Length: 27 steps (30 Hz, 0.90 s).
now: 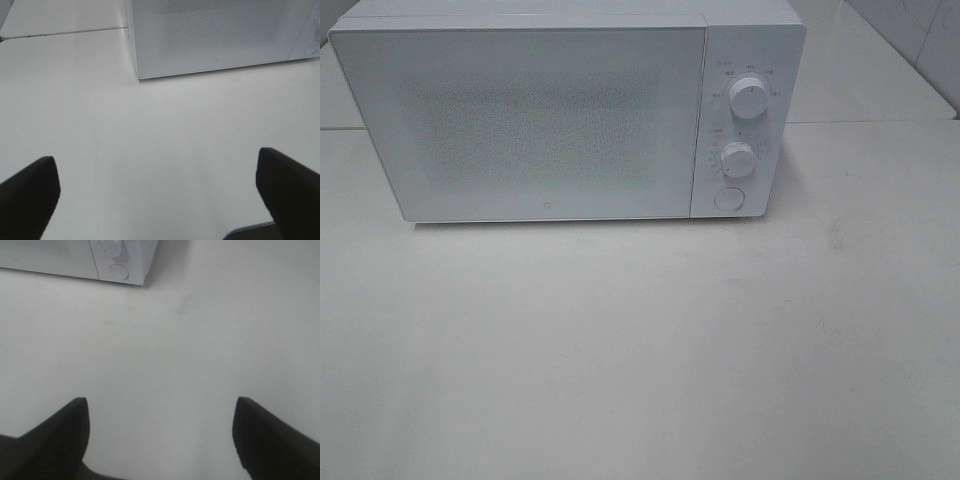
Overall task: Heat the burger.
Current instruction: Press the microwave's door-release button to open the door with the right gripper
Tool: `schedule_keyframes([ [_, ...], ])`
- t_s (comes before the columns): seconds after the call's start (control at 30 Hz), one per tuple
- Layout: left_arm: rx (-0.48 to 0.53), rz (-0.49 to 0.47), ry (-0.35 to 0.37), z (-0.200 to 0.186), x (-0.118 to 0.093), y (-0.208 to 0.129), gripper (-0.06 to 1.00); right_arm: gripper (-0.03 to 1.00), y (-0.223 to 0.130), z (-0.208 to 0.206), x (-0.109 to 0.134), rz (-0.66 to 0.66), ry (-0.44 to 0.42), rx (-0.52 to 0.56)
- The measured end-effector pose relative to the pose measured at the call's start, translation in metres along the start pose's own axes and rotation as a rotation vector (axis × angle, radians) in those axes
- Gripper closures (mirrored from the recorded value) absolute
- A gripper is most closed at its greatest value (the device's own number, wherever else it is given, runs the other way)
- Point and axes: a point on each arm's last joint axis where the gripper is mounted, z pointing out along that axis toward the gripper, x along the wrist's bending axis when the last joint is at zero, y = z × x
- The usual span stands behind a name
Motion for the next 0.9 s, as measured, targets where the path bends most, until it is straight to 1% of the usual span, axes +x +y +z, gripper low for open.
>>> schedule_keyframes([
  [0.03, 0.000, 0.000, 0.000, 0.000, 0.000, 0.000, -0.04, 0.20, -0.008, -0.003, -0.001, 0.009, -0.015, -0.030],
  [0.07, 0.000, 0.000, 0.000, 0.000, 0.000, 0.000, -0.04, 0.20, -0.008, -0.003, -0.001, 0.009, -0.015, -0.030],
  [0.2, 0.000, 0.000, 0.000, 0.000, 0.000, 0.000, -0.04, 0.20, -0.029, -0.002, -0.001, 0.030, -0.044, -0.099],
  [0.33, 0.000, 0.000, 0.000, 0.000, 0.000, 0.000, -0.04, 0.20, -0.043, 0.001, -0.001, 0.035, -0.052, -0.130],
  [0.4, 0.000, 0.000, 0.000, 0.000, 0.000, 0.000, -0.04, 0.20, -0.044, 0.000, -0.001, 0.035, -0.051, -0.143],
  [0.9, 0.000, 0.000, 0.000, 0.000, 0.000, 0.000, -0.04, 0.20, -0.044, 0.000, -0.001, 0.029, -0.052, -0.144],
])
